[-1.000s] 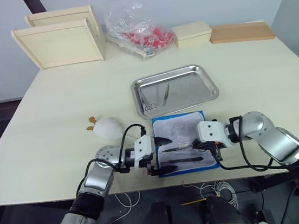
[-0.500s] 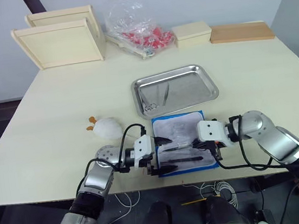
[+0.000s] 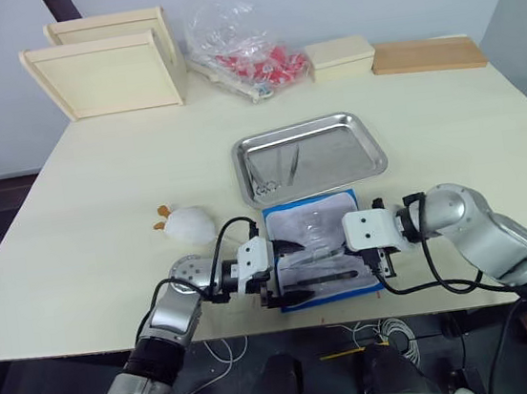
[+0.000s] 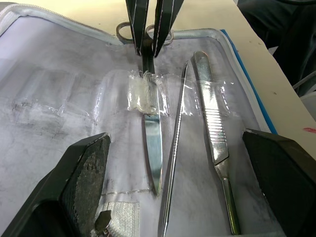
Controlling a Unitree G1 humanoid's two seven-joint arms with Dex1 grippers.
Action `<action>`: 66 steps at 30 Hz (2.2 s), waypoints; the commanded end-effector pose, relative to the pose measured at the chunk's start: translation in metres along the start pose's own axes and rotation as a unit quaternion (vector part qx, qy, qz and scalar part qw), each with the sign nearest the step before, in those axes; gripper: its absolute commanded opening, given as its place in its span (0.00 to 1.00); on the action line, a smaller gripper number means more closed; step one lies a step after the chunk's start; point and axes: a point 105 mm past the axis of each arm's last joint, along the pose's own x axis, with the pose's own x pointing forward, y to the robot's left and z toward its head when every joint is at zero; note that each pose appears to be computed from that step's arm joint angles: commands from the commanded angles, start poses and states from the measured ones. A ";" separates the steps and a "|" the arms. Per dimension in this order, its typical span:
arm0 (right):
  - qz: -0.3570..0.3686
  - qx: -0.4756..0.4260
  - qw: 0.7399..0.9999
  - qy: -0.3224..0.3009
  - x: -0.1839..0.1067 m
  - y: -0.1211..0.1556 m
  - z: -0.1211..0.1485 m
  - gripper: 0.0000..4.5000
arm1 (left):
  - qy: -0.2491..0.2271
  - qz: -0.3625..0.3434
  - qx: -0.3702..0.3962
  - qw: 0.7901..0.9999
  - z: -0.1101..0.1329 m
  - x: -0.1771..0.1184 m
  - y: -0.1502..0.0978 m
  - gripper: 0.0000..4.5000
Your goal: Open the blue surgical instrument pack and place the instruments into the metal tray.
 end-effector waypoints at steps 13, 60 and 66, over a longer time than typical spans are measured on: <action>-0.031 -0.046 0.997 0.050 -0.048 -0.011 -0.009 0.01 | 0.067 -0.012 -0.059 0.996 -0.040 0.006 -0.018 1.00; -0.302 0.380 0.861 -0.151 -0.021 -0.138 0.009 0.01 | 0.062 0.001 -0.060 0.996 -0.040 0.007 -0.019 1.00; -0.333 0.424 0.831 -0.135 0.001 -0.157 0.009 0.01 | 0.064 0.003 -0.061 0.996 -0.040 0.005 -0.019 1.00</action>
